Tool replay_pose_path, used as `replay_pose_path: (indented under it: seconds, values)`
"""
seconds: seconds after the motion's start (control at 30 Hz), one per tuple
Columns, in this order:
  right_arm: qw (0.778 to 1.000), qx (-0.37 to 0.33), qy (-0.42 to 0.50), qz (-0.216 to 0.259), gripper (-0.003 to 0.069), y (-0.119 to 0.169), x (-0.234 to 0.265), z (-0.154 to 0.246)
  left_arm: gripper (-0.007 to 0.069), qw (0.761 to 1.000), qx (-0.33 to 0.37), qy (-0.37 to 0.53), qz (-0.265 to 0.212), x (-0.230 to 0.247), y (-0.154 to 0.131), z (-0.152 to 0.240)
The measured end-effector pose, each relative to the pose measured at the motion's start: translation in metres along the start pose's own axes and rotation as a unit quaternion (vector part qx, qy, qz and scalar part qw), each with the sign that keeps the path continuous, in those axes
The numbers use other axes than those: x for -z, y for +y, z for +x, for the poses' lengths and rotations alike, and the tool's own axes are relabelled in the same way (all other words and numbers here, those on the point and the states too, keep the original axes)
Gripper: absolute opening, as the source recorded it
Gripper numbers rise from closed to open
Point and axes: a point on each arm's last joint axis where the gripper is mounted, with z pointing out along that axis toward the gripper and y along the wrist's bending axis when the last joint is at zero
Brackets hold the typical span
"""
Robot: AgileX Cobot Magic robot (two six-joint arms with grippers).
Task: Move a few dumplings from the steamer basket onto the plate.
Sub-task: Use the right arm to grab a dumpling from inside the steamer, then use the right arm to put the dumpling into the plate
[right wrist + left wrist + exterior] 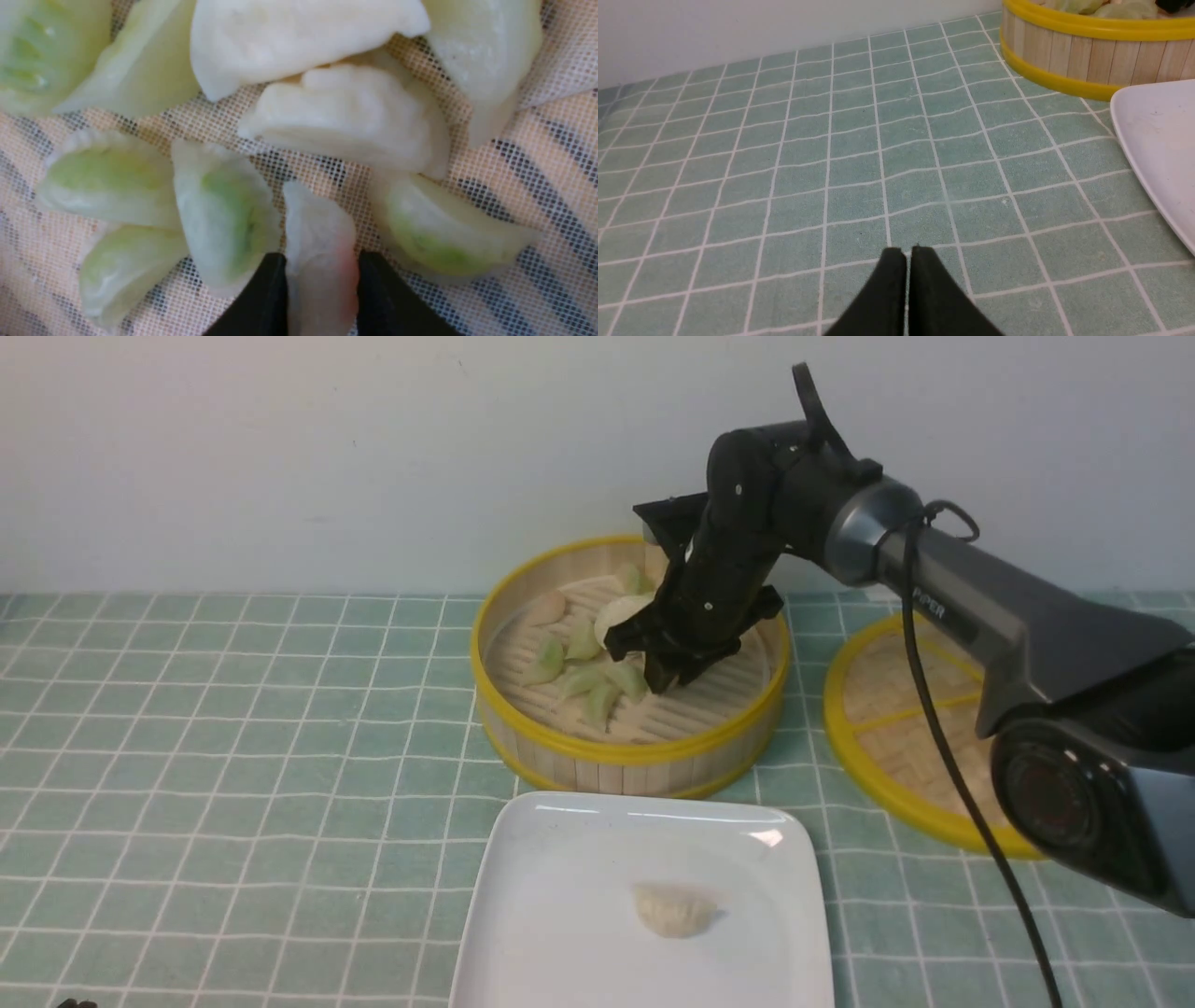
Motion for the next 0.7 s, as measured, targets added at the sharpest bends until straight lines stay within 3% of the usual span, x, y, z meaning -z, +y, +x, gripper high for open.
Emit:
replay_pose_path:
  seconds: [0.33,0.5,0.7]
  values:
    - [0.998,0.007,-0.058,-0.018,0.0170,0.023,0.107,0.006,-0.0006,1.000,0.000,0.000,0.000,0.000,0.000,0.000]
    - [0.998,0.045,-0.009,-0.032,0.0170,0.057,0.137,0.059,-0.0006,1.000,0.000,0.000,0.000,0.000,0.000,0.000]
    - [0.988,0.104,0.108,-0.047,0.0170,0.105,0.105,0.129,-0.0006,1.000,0.000,0.000,0.000,0.000,0.000,0.000]
